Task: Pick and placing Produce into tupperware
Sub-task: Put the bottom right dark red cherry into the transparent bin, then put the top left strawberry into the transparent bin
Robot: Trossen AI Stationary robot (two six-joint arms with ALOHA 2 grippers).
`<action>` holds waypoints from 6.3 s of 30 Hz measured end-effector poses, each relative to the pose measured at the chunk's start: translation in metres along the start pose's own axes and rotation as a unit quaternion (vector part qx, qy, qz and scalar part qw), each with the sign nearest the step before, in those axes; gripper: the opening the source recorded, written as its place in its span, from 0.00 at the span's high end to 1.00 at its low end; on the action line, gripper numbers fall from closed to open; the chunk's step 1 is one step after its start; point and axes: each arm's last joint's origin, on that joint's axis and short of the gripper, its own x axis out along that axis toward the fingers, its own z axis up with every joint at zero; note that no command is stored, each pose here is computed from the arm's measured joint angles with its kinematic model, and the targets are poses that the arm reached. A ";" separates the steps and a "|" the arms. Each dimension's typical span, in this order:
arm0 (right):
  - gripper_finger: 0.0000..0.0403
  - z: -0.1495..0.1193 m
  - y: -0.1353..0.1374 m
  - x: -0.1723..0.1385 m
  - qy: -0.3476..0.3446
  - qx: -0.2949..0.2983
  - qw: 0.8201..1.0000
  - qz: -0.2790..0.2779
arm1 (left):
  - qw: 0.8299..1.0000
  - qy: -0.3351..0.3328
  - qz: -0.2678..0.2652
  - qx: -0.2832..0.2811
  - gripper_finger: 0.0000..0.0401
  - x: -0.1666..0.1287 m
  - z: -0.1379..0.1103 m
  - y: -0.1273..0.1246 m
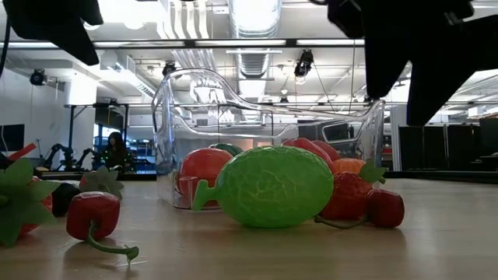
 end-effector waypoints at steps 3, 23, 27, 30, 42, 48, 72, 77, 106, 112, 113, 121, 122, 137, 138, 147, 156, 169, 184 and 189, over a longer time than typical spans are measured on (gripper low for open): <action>0.42 0.007 0.001 0.004 0.039 0.025 0.999 0.004 | 1.000 0.001 -0.002 0.009 0.33 -0.001 0.001 0.001; 0.42 0.000 0.001 0.039 0.042 0.089 0.995 -0.009 | 0.999 0.002 0.009 0.036 0.33 -0.013 0.002 0.010; 0.42 0.002 0.005 0.036 0.037 0.091 0.995 0.001 | 0.999 0.002 0.011 0.037 0.33 -0.012 0.000 0.012; 0.42 0.000 0.002 0.044 0.037 0.089 0.995 -0.015 | 0.999 0.001 0.008 0.036 0.33 -0.010 -0.001 0.013; 0.42 0.003 0.003 0.049 0.039 0.088 0.995 -0.017 | 1.000 -0.002 -0.004 0.028 0.33 -0.006 -0.005 0.018; 0.42 0.007 0.000 0.052 0.038 0.093 0.995 -0.022 | 1.000 -0.002 -0.003 0.029 0.33 -0.005 -0.005 0.018; 0.42 0.010 0.005 0.066 0.063 0.078 0.995 0.002 | 0.999 -0.004 -0.003 0.043 0.33 -0.007 -0.005 0.020; 0.46 0.010 0.005 0.066 0.063 0.068 0.996 0.002 | 0.999 -0.004 -0.004 0.042 0.33 -0.008 -0.005 0.020; 0.83 0.006 0.012 0.064 0.082 0.068 0.994 0.040 | 0.999 -0.008 -0.014 0.033 0.33 -0.001 -0.009 0.023; 0.84 -0.005 0.019 0.038 0.078 0.055 0.992 0.082 | 0.999 -0.008 -0.014 0.034 0.33 -0.001 -0.009 0.023; 0.84 -0.007 0.020 0.030 0.073 0.052 0.992 0.090 | 0.999 -0.008 -0.014 0.034 0.33 -0.001 -0.009 0.023; 0.84 0.005 0.012 -0.043 -0.053 0.071 0.986 0.140 | 0.999 -0.007 -0.012 0.036 0.33 0.000 -0.010 0.024; 0.84 0.011 0.009 -0.051 -0.079 0.078 0.984 0.136 | 0.999 -0.007 -0.013 0.036 0.33 0.000 -0.010 0.024; 0.70 0.096 -0.020 -0.068 -0.171 0.071 0.980 0.077 | 0.999 -0.007 -0.016 0.032 0.33 -0.001 -0.009 0.024; 0.68 0.096 -0.021 -0.068 -0.170 0.070 0.980 0.076 | 0.999 -0.007 -0.016 0.032 0.33 -0.001 -0.009 0.024; 0.45 0.081 -0.014 -0.071 -0.163 -0.007 0.983 0.080 | 0.999 -0.016 -0.016 0.030 0.33 -0.001 -0.008 0.024; 0.44 0.045 -0.013 -0.071 -0.140 -0.020 0.987 0.075 | 0.999 -0.019 -0.015 0.029 0.33 0.000 -0.009 0.024; 0.44 0.034 -0.012 -0.071 -0.133 -0.020 0.988 0.080 | 0.996 0.065 0.068 -0.002 0.33 0.010 -0.017 0.051; 0.44 0.035 -0.012 -0.071 -0.145 -0.009 0.986 0.080 | 0.996 0.078 -0.033 0.006 0.33 0.069 -0.028 0.067; 0.44 0.035 -0.012 -0.071 -0.145 -0.008 0.986 0.082 | 0.984 0.078 -0.031 0.160 0.33 0.076 -0.031 0.067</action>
